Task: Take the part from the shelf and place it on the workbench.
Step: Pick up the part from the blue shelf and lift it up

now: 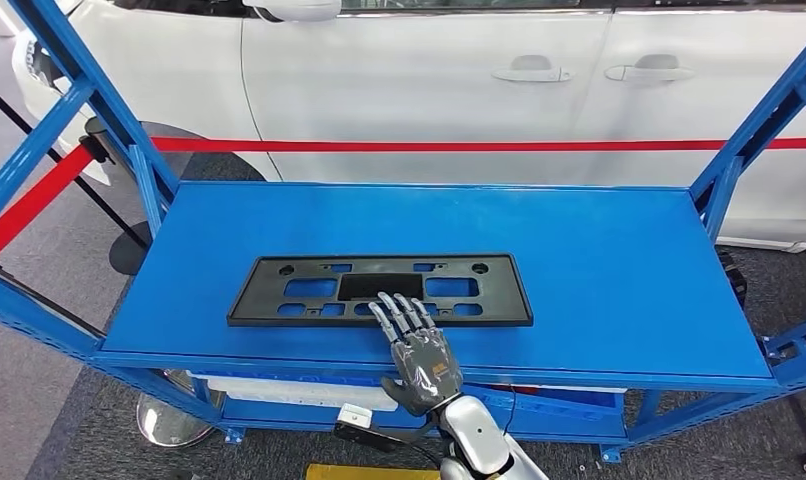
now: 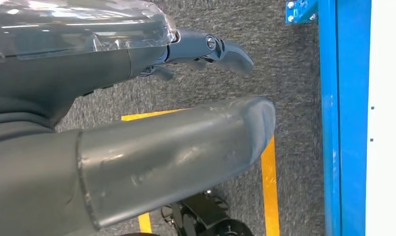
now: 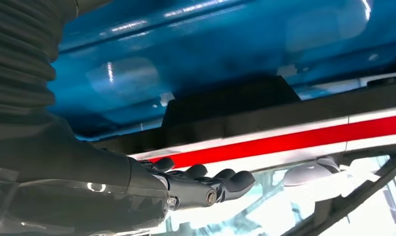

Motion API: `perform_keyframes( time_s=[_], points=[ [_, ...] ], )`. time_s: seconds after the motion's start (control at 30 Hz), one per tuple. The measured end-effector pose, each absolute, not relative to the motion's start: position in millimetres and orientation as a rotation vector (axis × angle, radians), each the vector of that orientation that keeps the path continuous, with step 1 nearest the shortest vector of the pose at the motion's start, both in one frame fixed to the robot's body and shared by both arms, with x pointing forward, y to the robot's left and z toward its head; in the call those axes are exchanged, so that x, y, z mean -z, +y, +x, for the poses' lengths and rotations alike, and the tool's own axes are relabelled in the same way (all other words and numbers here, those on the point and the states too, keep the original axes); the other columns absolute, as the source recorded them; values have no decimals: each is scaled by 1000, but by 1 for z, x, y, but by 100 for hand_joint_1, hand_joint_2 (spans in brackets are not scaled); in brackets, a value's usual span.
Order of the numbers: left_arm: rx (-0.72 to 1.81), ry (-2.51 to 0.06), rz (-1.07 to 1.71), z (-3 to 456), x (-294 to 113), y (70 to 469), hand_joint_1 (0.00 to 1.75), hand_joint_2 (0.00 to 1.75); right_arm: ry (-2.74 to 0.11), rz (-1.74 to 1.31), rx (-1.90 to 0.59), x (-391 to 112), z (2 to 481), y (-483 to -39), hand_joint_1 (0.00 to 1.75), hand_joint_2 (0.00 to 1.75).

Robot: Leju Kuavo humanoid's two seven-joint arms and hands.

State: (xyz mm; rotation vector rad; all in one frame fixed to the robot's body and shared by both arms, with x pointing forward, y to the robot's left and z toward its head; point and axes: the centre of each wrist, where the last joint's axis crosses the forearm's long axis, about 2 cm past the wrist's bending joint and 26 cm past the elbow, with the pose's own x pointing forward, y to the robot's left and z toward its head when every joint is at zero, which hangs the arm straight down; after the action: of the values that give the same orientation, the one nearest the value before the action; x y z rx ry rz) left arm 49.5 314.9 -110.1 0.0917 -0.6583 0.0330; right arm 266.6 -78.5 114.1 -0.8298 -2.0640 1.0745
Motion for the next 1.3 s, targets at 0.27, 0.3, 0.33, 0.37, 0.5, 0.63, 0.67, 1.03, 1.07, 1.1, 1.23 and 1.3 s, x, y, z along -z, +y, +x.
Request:
perform_keyframes(
  time_s=[0.27,0.3,0.33,0.37,0.5,0.63,0.67,1.03,1.07,1.1,1.23,1.3],
  points=[
    [-33,-657,91,50,110,315,0,0,-2099,-750,-973,-133,274,-73,0,175],
    [-33,-657,90,50,110,315,0,0,-2107,-744,-960,-136,274,-73,0,175],
    [-32,-657,90,50,110,315,0,0,-2113,-738,-949,-139,275,-73,0,175],
    [-32,-657,90,50,110,315,0,0,-2116,-729,-940,-140,275,-73,0,175],
    [-32,-652,90,49,110,315,0,0,-2122,-695,-911,-143,273,-74,0,175],
    [-32,-652,86,50,110,313,0,0,-2147,-696,-887,-151,274,-74,0,175],
    [-31,-652,85,50,110,313,0,0,-2149,-699,-888,-152,274,-74,0,175],
    [-13,-652,82,49,110,312,0,0,-2103,-797,-1011,-153,280,-73,0,175],
    [-12,-653,82,50,110,312,0,0,-2101,-804,-1016,-153,281,-73,0,175],
    [-11,-654,82,50,110,312,0,0,-2099,-814,-1022,-154,282,-73,0,175],
    [-8,-656,81,51,110,312,0,0,-2093,-841,-1040,-155,286,-73,0,175],
    [-3,-656,80,52,110,312,0,0,-2090,-859,-1052,-155,288,-73,0,175]
  ],
)
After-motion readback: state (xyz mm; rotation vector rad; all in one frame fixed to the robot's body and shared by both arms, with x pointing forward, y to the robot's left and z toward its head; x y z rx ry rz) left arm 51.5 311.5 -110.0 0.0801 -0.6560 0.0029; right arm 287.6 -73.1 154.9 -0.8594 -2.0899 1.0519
